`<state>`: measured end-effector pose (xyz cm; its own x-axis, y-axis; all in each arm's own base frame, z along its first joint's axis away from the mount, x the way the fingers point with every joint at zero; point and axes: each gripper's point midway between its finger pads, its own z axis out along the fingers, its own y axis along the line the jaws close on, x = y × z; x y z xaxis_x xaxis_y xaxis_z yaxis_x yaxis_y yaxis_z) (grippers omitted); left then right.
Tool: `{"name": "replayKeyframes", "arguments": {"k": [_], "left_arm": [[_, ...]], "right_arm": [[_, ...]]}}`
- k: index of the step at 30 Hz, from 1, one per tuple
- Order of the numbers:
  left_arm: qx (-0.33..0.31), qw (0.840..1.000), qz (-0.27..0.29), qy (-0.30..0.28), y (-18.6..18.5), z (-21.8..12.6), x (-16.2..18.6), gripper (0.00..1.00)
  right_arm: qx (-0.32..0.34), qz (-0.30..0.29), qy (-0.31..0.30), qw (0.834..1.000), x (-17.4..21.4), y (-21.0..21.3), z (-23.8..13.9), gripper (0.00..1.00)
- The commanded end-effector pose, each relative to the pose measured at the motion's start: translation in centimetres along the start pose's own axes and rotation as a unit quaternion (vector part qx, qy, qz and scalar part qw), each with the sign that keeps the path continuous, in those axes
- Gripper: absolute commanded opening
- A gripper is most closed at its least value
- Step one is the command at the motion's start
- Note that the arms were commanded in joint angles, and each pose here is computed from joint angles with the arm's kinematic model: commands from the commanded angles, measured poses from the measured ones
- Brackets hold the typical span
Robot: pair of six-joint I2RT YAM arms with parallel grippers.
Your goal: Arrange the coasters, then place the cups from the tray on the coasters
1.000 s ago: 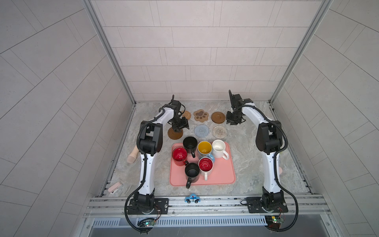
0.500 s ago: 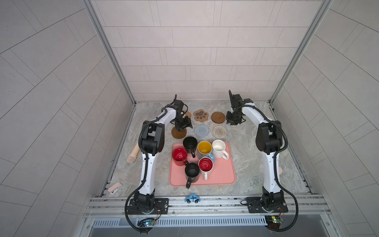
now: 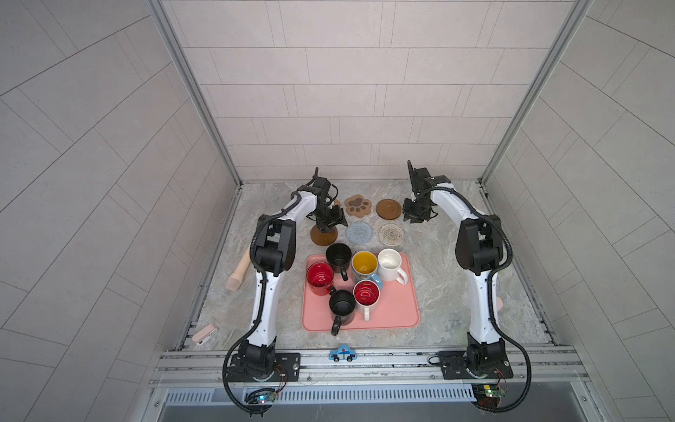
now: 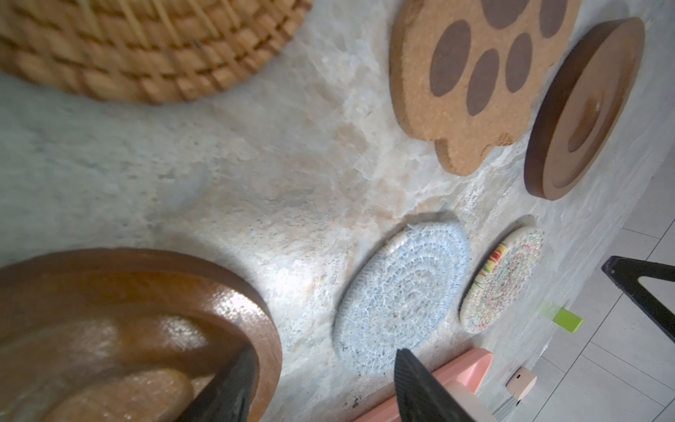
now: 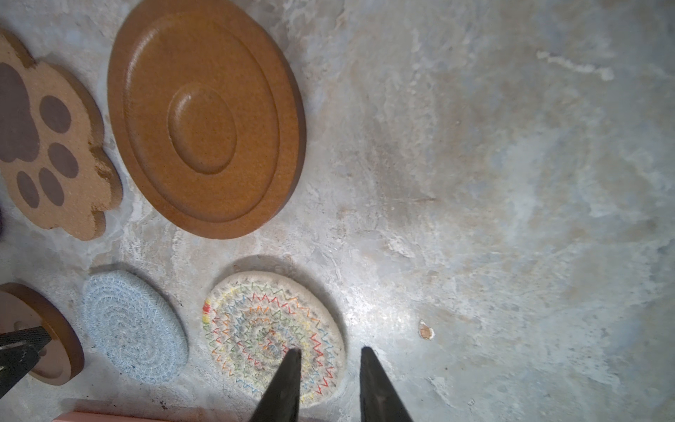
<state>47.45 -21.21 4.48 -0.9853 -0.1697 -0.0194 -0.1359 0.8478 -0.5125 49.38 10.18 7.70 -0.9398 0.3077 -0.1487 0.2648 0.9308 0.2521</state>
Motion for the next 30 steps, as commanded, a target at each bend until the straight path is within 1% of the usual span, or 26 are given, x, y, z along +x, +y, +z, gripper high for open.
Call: {"name": "replayKeyframes", "arguments": {"k": [1,8,12,16,19,23,30], "left_arm": [[0.002,1.000,0.000,0.010,-0.2,0.7,0.2,0.68],[0.009,1.000,0.011,-0.002,-0.9,-0.3,-0.2,0.68],[0.019,0.999,0.024,-0.026,-2.2,-2.2,-1.0,0.68],[0.023,0.998,0.025,-0.059,-2.7,-4.7,-2.2,0.69],[0.015,0.996,0.016,-0.082,-1.5,-6.0,-3.3,0.69],[0.009,0.996,-0.019,-0.091,1.4,-6.7,-4.4,0.69],[-0.018,0.993,-0.051,-0.109,5.5,-7.7,-5.7,0.69]], "right_arm": [[0.010,0.001,-0.010,1.000,-0.4,-0.3,-1.2,0.31],[0.012,0.002,-0.008,1.000,-0.2,-0.4,-1.2,0.31],[0.012,0.001,-0.009,1.000,-0.3,-0.4,-1.3,0.31],[0.013,0.000,-0.009,1.000,-0.3,-0.4,-1.4,0.31],[0.013,-0.002,-0.007,1.000,-0.2,-0.4,-1.4,0.31],[0.014,-0.004,-0.005,1.000,0.0,-0.5,-1.4,0.31],[0.016,-0.007,-0.005,1.000,0.0,-0.6,-1.4,0.31]]}}
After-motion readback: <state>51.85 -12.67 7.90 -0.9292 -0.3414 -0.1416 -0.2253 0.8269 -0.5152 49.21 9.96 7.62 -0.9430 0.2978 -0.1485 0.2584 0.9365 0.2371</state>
